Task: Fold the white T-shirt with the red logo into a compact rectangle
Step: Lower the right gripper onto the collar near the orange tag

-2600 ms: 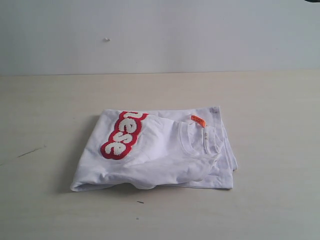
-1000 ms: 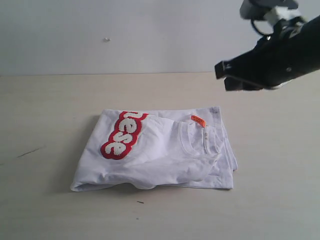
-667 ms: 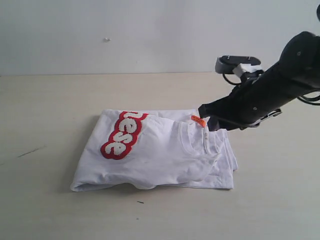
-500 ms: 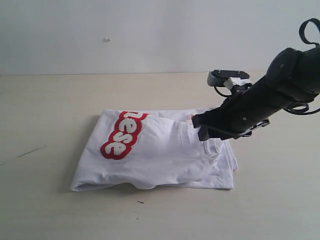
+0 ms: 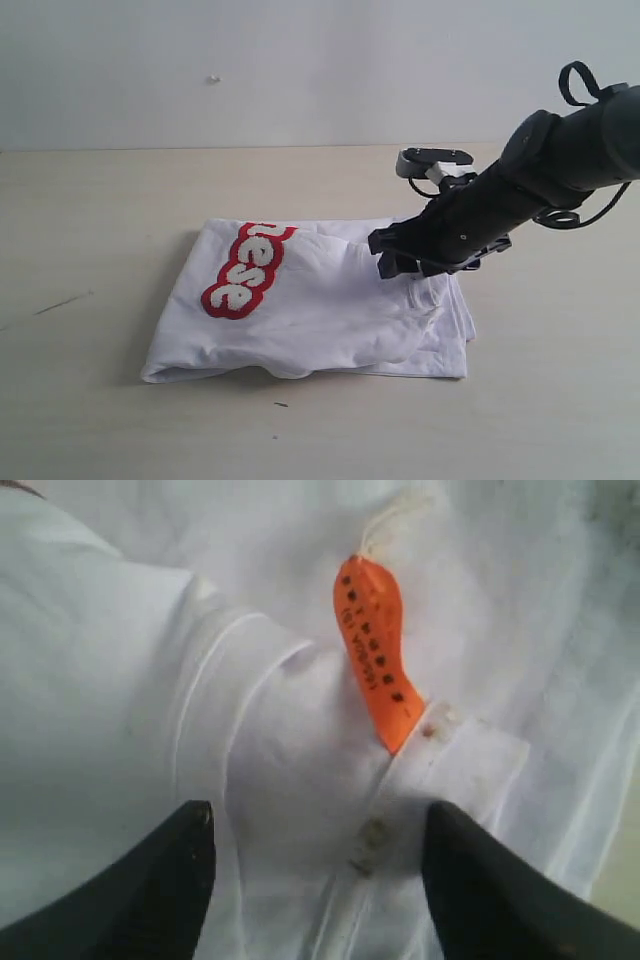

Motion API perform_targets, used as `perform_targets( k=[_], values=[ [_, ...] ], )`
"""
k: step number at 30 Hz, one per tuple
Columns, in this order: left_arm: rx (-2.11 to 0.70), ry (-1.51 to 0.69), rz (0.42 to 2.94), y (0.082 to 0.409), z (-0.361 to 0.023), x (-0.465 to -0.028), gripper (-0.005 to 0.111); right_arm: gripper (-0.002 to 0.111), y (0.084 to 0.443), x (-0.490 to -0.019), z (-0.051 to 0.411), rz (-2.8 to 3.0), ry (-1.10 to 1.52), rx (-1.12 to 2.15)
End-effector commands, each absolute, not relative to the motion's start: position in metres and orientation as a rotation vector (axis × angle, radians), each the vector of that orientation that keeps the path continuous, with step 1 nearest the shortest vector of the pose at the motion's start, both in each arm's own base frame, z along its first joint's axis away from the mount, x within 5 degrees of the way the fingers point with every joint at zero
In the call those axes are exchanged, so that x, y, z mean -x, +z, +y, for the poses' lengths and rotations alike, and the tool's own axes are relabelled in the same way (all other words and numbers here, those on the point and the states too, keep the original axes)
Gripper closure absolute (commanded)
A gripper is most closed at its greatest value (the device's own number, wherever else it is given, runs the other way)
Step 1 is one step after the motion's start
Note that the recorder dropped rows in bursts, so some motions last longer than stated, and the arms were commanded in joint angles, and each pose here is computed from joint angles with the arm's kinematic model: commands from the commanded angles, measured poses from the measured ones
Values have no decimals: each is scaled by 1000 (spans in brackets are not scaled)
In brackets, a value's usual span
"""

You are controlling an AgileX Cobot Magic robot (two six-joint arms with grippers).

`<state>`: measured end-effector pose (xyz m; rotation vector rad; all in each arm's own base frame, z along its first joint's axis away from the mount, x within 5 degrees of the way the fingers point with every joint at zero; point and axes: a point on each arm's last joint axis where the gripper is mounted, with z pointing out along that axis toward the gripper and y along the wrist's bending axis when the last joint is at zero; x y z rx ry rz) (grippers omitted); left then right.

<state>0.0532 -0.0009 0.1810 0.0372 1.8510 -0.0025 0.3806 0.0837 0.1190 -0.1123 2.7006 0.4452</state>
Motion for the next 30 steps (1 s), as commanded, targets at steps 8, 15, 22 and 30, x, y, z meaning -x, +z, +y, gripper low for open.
perform_targets(
  k=[8, 15, 22, 30],
  values=[
    [-32, -9, 1839, 181, -1, -53, 107, 49, 139, -390, 71, 2618, 332, 112],
    [-32, -9, 1839, 181, -1, -53, 107, 49, 128, -389, 73, 2652, 343, 103],
    [-32, -9, 1839, 181, -1, -53, 107, 49, 108, -388, 74, 2715, 359, 99],
    [-32, -9, 1839, 181, -1, -53, 107, 49, 105, -387, 76, 2726, 406, 75]
  ],
)
